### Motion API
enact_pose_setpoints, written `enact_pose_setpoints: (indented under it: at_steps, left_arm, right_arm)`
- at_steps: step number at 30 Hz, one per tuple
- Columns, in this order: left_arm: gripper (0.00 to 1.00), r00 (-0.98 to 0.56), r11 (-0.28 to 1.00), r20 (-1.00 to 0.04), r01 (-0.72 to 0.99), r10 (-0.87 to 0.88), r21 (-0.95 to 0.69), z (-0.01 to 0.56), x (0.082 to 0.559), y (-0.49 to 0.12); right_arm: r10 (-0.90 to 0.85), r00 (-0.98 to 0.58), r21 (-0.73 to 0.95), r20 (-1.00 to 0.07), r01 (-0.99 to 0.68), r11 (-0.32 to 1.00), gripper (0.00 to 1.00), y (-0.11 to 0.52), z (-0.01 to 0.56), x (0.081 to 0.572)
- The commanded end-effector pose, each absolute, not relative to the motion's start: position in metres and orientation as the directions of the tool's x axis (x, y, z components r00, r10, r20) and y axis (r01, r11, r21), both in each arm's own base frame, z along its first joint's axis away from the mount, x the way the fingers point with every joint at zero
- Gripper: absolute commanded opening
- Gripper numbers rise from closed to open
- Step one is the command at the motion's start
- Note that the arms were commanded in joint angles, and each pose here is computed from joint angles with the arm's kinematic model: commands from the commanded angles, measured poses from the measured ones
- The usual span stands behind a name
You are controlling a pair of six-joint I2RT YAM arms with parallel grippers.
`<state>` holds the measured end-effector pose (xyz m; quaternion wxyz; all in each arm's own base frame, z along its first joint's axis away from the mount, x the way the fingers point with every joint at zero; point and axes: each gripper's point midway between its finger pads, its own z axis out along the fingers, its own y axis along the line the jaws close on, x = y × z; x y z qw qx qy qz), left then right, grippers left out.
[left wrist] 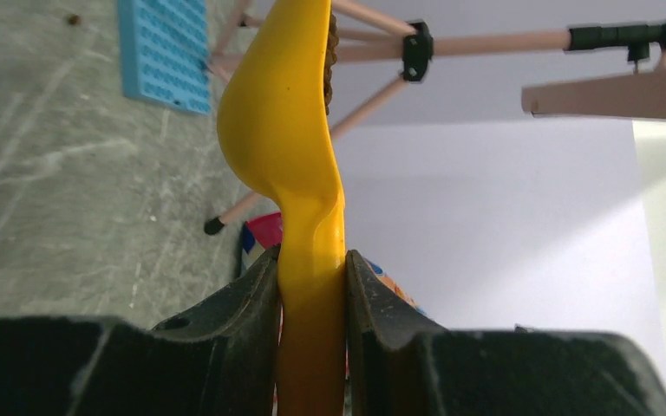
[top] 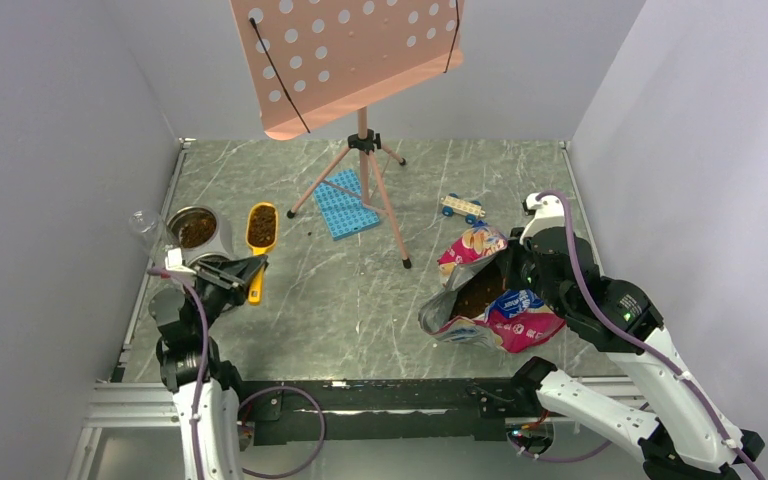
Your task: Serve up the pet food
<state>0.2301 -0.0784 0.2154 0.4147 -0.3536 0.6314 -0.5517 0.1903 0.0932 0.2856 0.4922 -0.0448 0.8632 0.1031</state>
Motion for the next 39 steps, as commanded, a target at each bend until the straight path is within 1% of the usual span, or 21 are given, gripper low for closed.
enact_pose_setpoints:
  at_steps: [1, 4, 9, 15, 19, 23, 25, 31, 35, 39]
  left_arm:
    - [0.0, -0.299, 0.134, -0.089, -0.134, -0.95, -0.982, 0.188, 0.225, -0.061]
    - [0.0, -0.231, 0.119, -0.077, -0.173, -0.97, -0.978, 0.183, 0.224, -0.051]
    - [0.0, -0.106, 0.05, -0.028, -0.214, -0.994, -0.975, 0.175, 0.222, -0.036]
    - [0.0, 0.03, -0.036, 0.031, -0.173, -0.999, -0.984, 0.172, 0.221, -0.018]
    - [0.0, 0.108, -0.106, 0.088, -0.17, -0.99, -0.98, 0.164, 0.217, -0.009]
    - [0.0, 0.202, -0.144, 0.109, -0.17, -0.973, -0.975, 0.159, 0.21, 0.004]
    - [0.0, 0.222, -0.161, 0.125, -0.154, -0.967, -0.975, 0.159, 0.209, 0.007]
    - [0.0, 0.241, -0.149, 0.114, -0.133, -0.964, -0.98, 0.165, 0.209, 0.011]
    - [0.0, 0.261, -0.194, 0.146, -0.17, -0.954, -0.966, 0.157, 0.205, 0.011]
    - [0.0, 0.322, -0.243, 0.172, -0.193, -0.931, -0.951, 0.153, 0.197, 0.018]
  right_arm:
    - [0.152, -0.32, 0.23, -0.935, -0.221, 0.948, 0.0, 0.099, 0.349, 0.201]
    - [0.15, -0.32, 0.23, -0.935, -0.228, 0.946, 0.0, 0.1, 0.349, 0.2]
    - [0.145, -0.315, 0.224, -0.938, -0.234, 0.946, 0.0, 0.1, 0.35, 0.199]
    - [0.139, -0.315, 0.22, -0.939, -0.24, 0.945, 0.0, 0.098, 0.35, 0.197]
    - [0.135, -0.315, 0.218, -0.939, -0.246, 0.945, 0.0, 0.098, 0.35, 0.195]
    - [0.128, -0.316, 0.213, -0.94, -0.251, 0.944, 0.0, 0.098, 0.35, 0.195]
    - [0.124, -0.317, 0.209, -0.94, -0.253, 0.945, 0.0, 0.098, 0.35, 0.195]
    - [0.118, -0.318, 0.206, -0.941, -0.261, 0.943, 0.0, 0.1, 0.352, 0.195]
    - [0.115, -0.314, 0.202, -0.943, -0.261, 0.944, 0.0, 0.1, 0.353, 0.196]
    - [0.112, -0.312, 0.198, -0.943, -0.261, 0.945, 0.0, 0.1, 0.353, 0.197]
